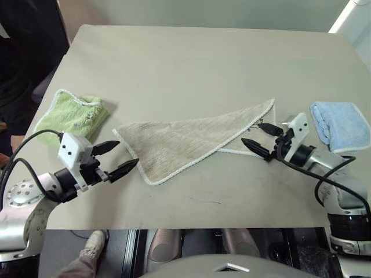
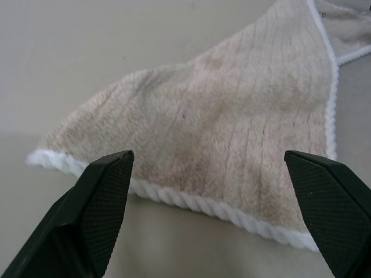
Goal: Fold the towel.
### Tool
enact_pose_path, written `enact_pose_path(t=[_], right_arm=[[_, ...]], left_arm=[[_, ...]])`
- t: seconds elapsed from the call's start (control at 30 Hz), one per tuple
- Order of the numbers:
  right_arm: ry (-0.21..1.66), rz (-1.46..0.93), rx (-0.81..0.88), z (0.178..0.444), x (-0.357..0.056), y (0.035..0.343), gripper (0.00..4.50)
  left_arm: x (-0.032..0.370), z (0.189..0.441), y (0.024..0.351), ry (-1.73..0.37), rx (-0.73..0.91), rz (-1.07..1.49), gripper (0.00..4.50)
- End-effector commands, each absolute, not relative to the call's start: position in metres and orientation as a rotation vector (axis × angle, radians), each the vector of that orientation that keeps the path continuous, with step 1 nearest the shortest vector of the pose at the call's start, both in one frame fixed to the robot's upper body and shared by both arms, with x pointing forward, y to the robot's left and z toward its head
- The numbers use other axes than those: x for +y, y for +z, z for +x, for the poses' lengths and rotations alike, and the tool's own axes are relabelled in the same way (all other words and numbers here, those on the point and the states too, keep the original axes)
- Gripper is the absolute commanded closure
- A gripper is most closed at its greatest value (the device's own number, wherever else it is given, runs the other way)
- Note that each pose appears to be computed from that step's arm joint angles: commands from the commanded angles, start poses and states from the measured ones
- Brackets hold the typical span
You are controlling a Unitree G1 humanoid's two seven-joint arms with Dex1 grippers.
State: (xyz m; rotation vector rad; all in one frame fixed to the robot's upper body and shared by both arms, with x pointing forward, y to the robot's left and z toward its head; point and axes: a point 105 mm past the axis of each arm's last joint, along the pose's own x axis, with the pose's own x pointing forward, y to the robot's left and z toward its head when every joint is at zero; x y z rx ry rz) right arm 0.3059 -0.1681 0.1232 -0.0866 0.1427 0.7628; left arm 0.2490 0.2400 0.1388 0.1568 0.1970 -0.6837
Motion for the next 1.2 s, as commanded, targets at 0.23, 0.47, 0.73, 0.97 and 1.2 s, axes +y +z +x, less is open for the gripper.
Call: enact_pose_path(t=[0.23,0.47,0.73,0.97,1.2], right_arm=[[0.747,-0.071,0.081,0.296,-0.162,0.130,0.08],[0.728,-0.075,0.074,0.294,-0.162,0.129,0.08],[0.681,-0.076,0.039,0.298,-0.170,0.133,0.08],[0.706,-0.108,0.018,0.313,-0.166,0.142,0.08],[0.704,-0.113,0.011,0.312,-0.167,0.144,0.08]], left_arm=[[0.226,0.262,0.150,-0.727,0.157,0.200,0.00],[0.225,0.270,0.156,-0.753,0.149,0.225,0.00],[0.221,0.281,0.161,-0.825,0.163,0.341,0.00],[0.199,0.258,0.148,-1.115,0.249,0.458,0.00],[0.195,0.243,0.136,-1.428,0.363,0.642,0.00]])
